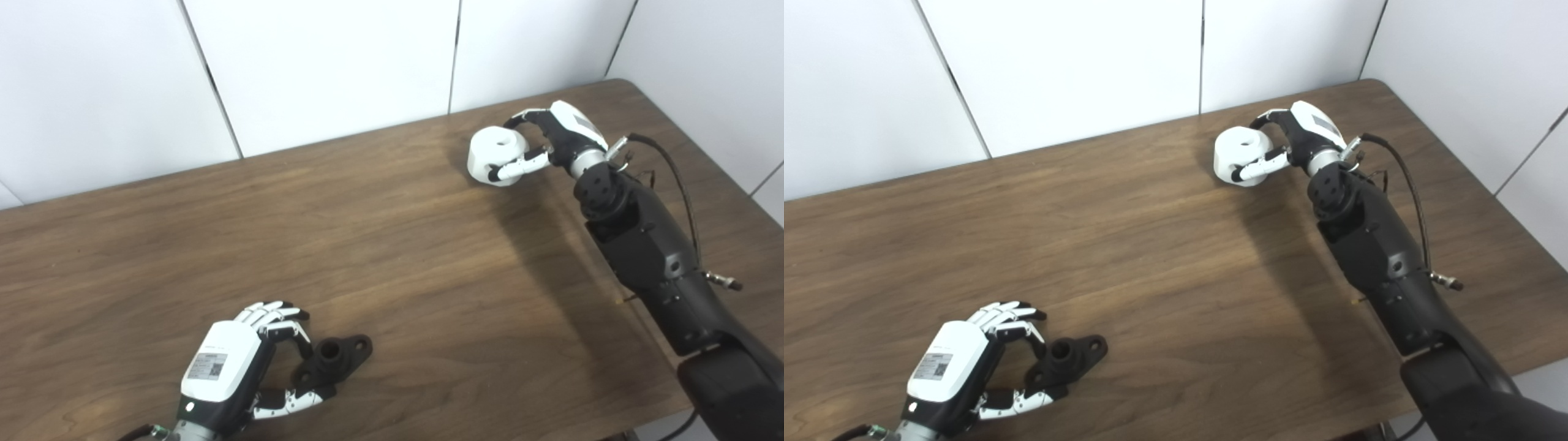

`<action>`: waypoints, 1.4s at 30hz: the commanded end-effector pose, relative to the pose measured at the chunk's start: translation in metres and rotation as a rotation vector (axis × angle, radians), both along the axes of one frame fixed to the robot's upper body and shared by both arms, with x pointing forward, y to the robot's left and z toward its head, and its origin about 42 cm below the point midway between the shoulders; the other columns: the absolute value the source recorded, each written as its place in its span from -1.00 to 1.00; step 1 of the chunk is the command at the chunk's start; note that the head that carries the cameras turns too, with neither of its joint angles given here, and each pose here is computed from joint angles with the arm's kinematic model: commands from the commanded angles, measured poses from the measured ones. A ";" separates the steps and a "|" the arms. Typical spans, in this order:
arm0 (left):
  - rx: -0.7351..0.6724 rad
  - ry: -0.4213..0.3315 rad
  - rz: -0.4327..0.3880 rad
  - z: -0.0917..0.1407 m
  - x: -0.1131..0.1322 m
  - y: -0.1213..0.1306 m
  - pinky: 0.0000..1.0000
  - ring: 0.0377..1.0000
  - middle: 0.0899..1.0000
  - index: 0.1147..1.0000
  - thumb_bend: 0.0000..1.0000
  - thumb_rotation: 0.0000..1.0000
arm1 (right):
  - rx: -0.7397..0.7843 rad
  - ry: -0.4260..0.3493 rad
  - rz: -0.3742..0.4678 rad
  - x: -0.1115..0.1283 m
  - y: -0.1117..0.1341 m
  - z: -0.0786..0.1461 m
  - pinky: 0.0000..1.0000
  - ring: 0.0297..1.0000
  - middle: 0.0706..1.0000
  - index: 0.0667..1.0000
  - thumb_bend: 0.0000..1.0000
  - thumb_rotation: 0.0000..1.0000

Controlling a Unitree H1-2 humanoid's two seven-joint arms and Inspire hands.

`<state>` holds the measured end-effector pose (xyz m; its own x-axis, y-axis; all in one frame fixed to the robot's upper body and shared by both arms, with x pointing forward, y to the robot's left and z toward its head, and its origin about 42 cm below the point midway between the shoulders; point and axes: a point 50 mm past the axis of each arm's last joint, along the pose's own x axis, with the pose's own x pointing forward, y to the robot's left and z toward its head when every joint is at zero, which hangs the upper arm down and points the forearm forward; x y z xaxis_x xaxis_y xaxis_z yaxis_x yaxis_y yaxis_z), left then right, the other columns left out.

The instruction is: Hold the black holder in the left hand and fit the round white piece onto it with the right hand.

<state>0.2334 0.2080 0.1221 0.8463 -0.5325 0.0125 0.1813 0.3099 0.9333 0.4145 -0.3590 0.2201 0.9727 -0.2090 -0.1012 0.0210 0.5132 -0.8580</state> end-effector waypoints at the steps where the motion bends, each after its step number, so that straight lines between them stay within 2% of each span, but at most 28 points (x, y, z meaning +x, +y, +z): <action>1: 0.137 0.090 0.055 -0.017 -0.005 0.023 0.70 0.64 0.46 -0.16 0.04 -0.90 | -0.038 -0.100 0.018 0.007 -0.004 0.034 0.70 0.96 0.77 0.46 0.76 -0.41; 4: 0.136 0.088 0.057 -0.016 -0.005 0.023 0.70 0.64 0.46 -0.16 0.04 -0.90 | -0.037 -0.097 0.013 0.007 -0.004 0.034 0.70 0.98 0.81 0.46 0.76 -0.39; 9: 0.132 0.089 0.057 -0.017 -0.005 0.023 0.70 0.64 0.46 -0.16 0.04 -0.90 | -0.047 -0.106 0.016 0.008 -0.005 0.033 0.67 0.92 0.75 0.40 0.74 -0.38; 14: 0.137 0.090 0.058 -0.015 -0.005 0.022 0.70 0.64 0.46 -0.16 0.04 -0.90 | -0.039 -0.151 0.023 0.007 -0.005 0.031 0.69 0.91 0.72 0.26 0.70 -0.48; 17: 0.142 0.089 0.057 -0.015 -0.005 0.021 0.70 0.64 0.46 -0.16 0.04 -0.90 | -0.041 -0.196 0.024 0.007 -0.005 0.029 0.69 0.92 0.70 0.15 0.64 -0.62; 18: 0.141 0.088 0.056 -0.015 -0.005 0.021 0.69 0.64 0.46 -0.16 0.04 -0.90 | -0.045 -0.208 0.024 0.007 -0.005 0.029 0.69 0.92 0.69 0.01 0.29 -0.68; 19: 0.140 0.086 0.054 -0.015 -0.005 0.021 0.69 0.64 0.46 -0.16 0.04 -0.90 | -0.050 -0.221 0.022 0.007 -0.005 0.028 0.68 0.92 0.68 -0.04 0.17 -0.70; 21: 0.139 0.083 0.051 -0.015 -0.005 0.021 0.68 0.64 0.46 -0.16 0.04 -0.90 | -0.061 -0.246 0.019 0.007 -0.004 0.026 0.69 0.91 0.67 -0.09 0.08 -0.72; 27: 0.140 0.086 0.055 -0.015 -0.006 0.019 0.69 0.64 0.46 -0.16 0.04 -0.90 | -0.085 -0.293 0.014 0.006 -0.004 0.022 0.71 0.89 0.63 -0.11 0.05 -0.73; 36: 0.132 0.096 0.055 -0.017 -0.006 0.015 0.71 0.66 0.48 -0.16 0.04 -0.90 | -0.094 -0.306 0.019 0.004 -0.007 0.019 0.69 0.89 0.64 -0.11 0.05 -0.74; 42: 0.130 0.099 0.058 -0.016 -0.005 0.010 0.72 0.66 0.49 -0.16 0.04 -0.90 | -0.115 -0.321 0.075 -0.005 -0.004 0.026 0.69 0.91 0.65 -0.11 0.05 -0.73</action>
